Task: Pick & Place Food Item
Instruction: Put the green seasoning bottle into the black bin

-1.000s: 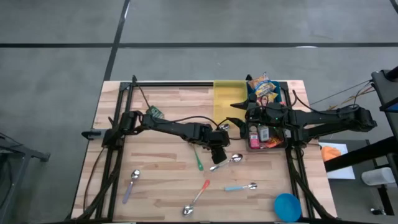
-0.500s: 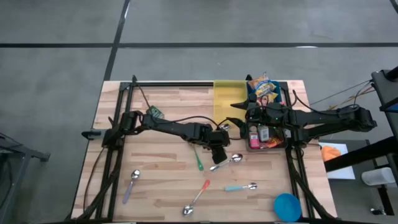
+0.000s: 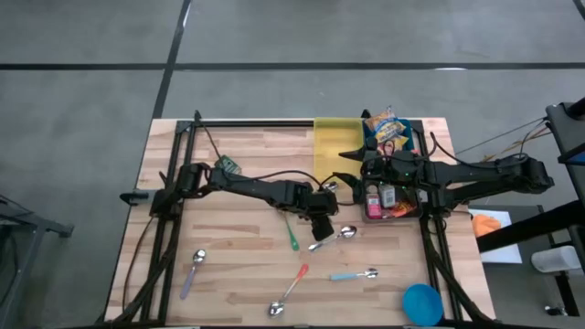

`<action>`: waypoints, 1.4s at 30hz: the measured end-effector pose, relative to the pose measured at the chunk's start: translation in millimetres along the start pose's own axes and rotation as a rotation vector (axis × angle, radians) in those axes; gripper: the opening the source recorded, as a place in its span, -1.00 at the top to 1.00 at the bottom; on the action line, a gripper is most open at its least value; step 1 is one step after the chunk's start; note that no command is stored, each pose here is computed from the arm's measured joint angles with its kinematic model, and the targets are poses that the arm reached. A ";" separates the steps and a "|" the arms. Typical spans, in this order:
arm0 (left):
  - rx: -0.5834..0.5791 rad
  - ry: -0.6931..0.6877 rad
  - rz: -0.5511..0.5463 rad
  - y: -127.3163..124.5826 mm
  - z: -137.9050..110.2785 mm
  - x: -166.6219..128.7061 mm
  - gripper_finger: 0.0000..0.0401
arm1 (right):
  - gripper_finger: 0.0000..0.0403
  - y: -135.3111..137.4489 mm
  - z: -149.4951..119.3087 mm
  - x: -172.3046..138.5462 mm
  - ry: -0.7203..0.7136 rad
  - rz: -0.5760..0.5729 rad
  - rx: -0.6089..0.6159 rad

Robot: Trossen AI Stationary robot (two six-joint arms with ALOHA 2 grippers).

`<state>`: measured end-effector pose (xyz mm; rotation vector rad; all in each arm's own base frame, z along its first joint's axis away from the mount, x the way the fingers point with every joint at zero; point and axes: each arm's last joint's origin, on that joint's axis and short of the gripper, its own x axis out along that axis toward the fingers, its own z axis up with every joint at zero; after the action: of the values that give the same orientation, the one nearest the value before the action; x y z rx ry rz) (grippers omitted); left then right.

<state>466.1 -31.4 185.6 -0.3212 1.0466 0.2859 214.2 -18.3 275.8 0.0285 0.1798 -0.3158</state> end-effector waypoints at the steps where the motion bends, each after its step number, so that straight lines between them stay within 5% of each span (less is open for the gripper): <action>1: 0.000 -0.003 0.000 -0.1 0.2 0.0 -0.11 | -0.45 0.0 0.0 0.0 0.000 0.000 0.000; 28: 0.025 -0.036 -0.019 -1.5 4.4 -6.0 -0.44 | -0.45 0.1 0.1 0.0 -0.001 0.001 0.000; 42: 0.117 -0.168 0.079 -1.6 11.7 -63.5 -0.44 | -0.45 0.1 0.1 -0.1 -0.001 0.001 0.001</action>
<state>446.0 -33.2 247.0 -0.1478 0.9070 0.3154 214.2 -18.2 276.0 0.0291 0.1785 -0.3149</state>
